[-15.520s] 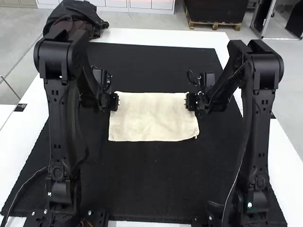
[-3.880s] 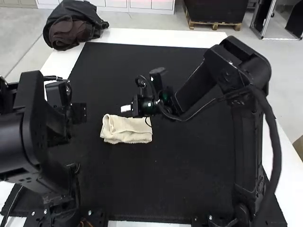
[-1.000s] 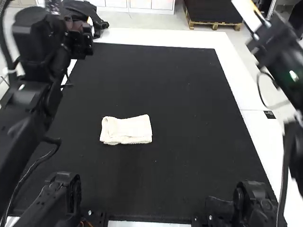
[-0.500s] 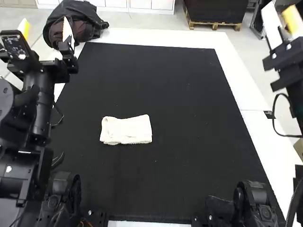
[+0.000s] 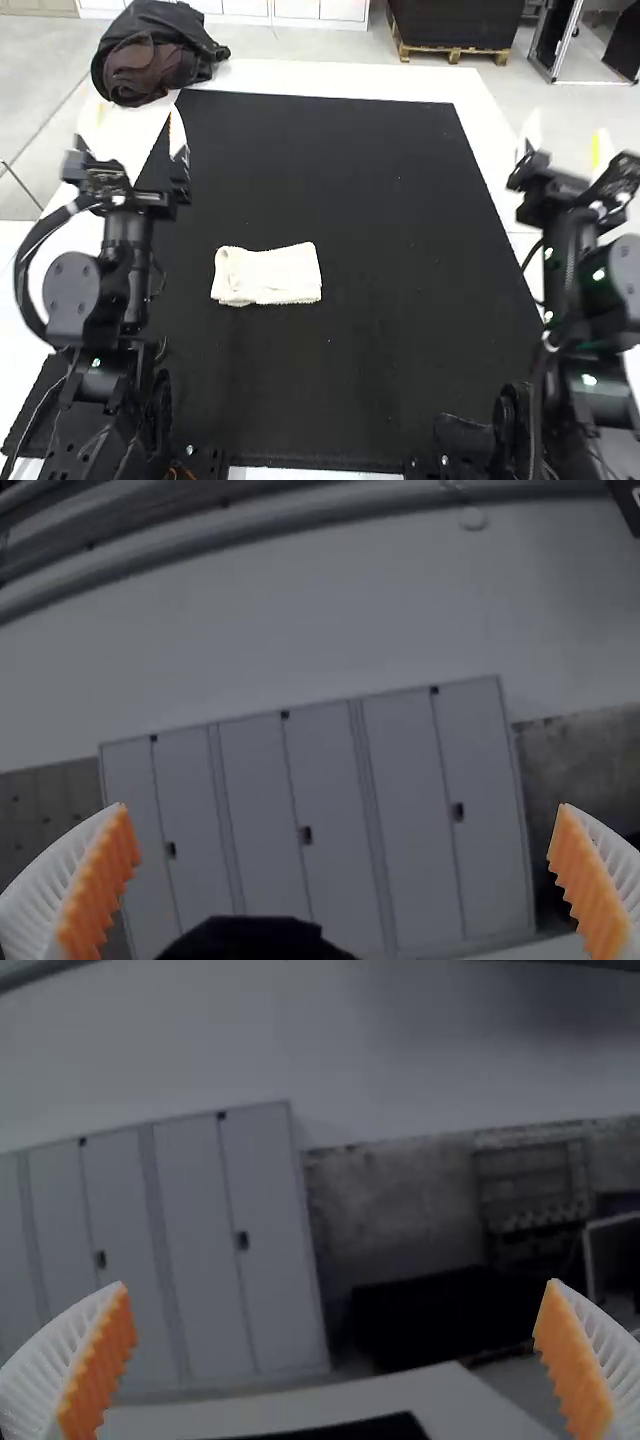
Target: Fold the towel.
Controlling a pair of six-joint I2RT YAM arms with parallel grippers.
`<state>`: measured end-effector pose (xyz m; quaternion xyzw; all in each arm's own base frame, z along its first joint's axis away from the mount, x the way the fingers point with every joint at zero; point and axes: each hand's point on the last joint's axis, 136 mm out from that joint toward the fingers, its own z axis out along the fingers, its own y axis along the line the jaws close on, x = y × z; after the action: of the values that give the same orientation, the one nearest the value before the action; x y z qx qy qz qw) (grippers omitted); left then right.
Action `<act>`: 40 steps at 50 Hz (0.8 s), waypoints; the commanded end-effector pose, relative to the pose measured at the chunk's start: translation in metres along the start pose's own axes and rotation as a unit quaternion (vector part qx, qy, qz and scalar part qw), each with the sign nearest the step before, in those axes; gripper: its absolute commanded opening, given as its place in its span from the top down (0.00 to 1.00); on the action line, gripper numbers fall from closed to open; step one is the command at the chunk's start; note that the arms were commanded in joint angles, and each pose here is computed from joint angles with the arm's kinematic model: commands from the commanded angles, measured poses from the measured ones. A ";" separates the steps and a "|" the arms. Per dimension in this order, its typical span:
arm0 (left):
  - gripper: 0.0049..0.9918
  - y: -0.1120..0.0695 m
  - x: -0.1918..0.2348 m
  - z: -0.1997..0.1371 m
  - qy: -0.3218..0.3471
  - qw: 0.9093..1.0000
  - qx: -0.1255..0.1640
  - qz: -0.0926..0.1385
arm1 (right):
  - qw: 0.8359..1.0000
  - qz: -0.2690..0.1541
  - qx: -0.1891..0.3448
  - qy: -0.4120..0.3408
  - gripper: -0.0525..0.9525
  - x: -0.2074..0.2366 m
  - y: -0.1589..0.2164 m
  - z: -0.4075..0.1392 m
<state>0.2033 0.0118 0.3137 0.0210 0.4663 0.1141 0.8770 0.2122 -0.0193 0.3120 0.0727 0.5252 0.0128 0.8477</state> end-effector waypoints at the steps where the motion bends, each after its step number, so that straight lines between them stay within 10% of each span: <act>1: 0.03 -0.012 0.009 -0.001 0.016 0.999 0.032 0.002 | 1.000 -0.020 -0.020 -0.007 0.04 0.010 0.004 -0.002; 8: 0.03 -0.023 0.048 -0.007 0.096 0.994 0.055 -0.013 | 0.995 -0.022 -0.092 0.038 0.04 0.035 0.028 -0.006; 27: 0.02 -0.039 0.127 -0.039 0.266 0.960 0.090 -0.005 | 0.962 -0.079 -0.011 0.260 0.04 0.154 -0.013 -0.039; 40: 0.03 -0.037 0.131 -0.042 0.276 0.957 0.087 -0.003 | 0.959 -0.085 -0.033 0.267 0.04 0.157 -0.007 -0.041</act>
<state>0.2467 0.0037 0.1780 0.0622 0.7000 0.0789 0.7071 0.2462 -0.0046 0.1539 0.0004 0.7369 -0.0147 0.6759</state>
